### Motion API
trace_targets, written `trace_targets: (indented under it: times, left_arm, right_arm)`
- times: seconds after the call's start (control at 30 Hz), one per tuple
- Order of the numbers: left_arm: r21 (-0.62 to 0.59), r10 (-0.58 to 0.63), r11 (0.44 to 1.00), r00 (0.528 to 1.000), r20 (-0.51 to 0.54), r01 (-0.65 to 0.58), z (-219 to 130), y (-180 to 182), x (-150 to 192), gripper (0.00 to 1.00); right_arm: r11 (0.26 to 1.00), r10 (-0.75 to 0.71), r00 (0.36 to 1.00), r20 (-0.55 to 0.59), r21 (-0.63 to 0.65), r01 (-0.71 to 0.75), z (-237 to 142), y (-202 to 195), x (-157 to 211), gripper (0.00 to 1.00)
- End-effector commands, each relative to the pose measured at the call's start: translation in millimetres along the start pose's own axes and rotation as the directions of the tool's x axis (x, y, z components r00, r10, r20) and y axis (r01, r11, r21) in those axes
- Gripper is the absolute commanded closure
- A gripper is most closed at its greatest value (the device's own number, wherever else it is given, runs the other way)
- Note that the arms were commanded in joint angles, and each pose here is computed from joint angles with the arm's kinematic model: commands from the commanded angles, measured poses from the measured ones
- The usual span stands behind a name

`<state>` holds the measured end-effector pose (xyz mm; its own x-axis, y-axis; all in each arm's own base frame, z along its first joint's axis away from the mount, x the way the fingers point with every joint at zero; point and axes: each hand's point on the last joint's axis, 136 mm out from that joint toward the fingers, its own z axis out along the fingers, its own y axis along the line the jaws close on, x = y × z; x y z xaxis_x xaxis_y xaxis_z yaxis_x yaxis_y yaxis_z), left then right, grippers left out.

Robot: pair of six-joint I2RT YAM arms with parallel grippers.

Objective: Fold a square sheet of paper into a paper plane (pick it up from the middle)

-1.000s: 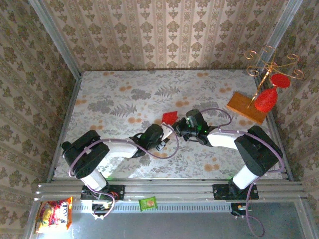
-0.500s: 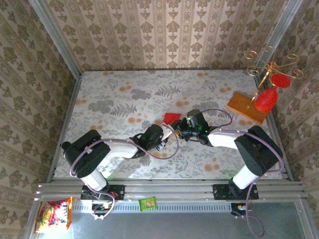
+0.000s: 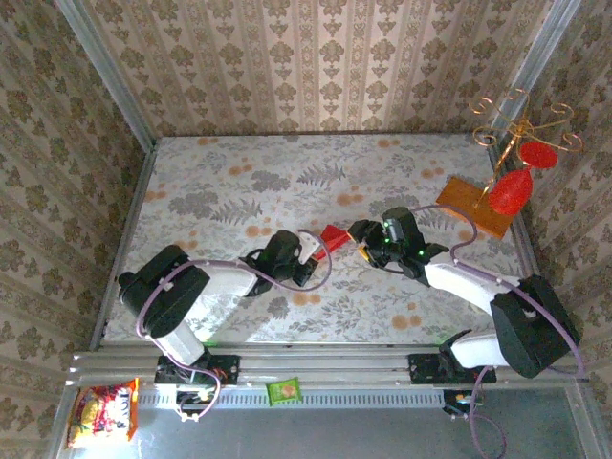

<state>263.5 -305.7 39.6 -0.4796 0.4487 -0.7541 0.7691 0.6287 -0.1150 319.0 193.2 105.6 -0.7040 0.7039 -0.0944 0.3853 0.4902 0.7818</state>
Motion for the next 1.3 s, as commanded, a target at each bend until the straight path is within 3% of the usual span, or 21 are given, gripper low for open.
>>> trace_targets:
  times: [0.0,0.2,0.4,0.57,0.77,1.0,1.27]
  left_arm:
    - [0.161,-0.189,0.968,0.981,-0.036,0.193,-2,-9,-3,0.92]
    - [0.238,-0.324,0.908,0.938,-0.122,0.345,0,-7,-2,0.94]
    - [0.336,-0.452,0.803,0.87,-0.196,0.493,5,-10,-12,0.96]
    - [0.34,-0.502,0.755,0.828,-0.25,0.56,9,-8,-12,0.97]
    - [0.362,-0.595,0.647,0.742,-0.311,0.671,11,-2,-13,0.97]
    - [0.338,-0.598,0.642,0.725,-0.342,0.688,14,-1,-4,0.97]
    - [0.331,-0.6,0.63,0.711,-0.367,0.703,16,-2,-1,0.97]
  right_arm:
    - [0.994,-0.056,0.997,0.049,0.101,0.05,-7,-22,-7,0.34]
    - [0.989,-0.096,0.994,0.044,0.119,0.09,-5,-26,-8,0.3]
    - [0.98,-0.155,0.988,-0.002,0.13,0.154,6,-26,-3,0.29]
    - [0.963,-0.223,0.973,-0.056,0.145,0.229,19,-28,3,0.28]
    - [0.919,-0.356,0.926,-0.124,0.133,0.371,33,-21,10,0.27]
    - [0.866,-0.459,0.871,-0.172,0.132,0.483,47,-12,15,0.27]
    - [0.801,-0.503,0.826,-0.253,0.222,0.556,62,-25,28,0.24]
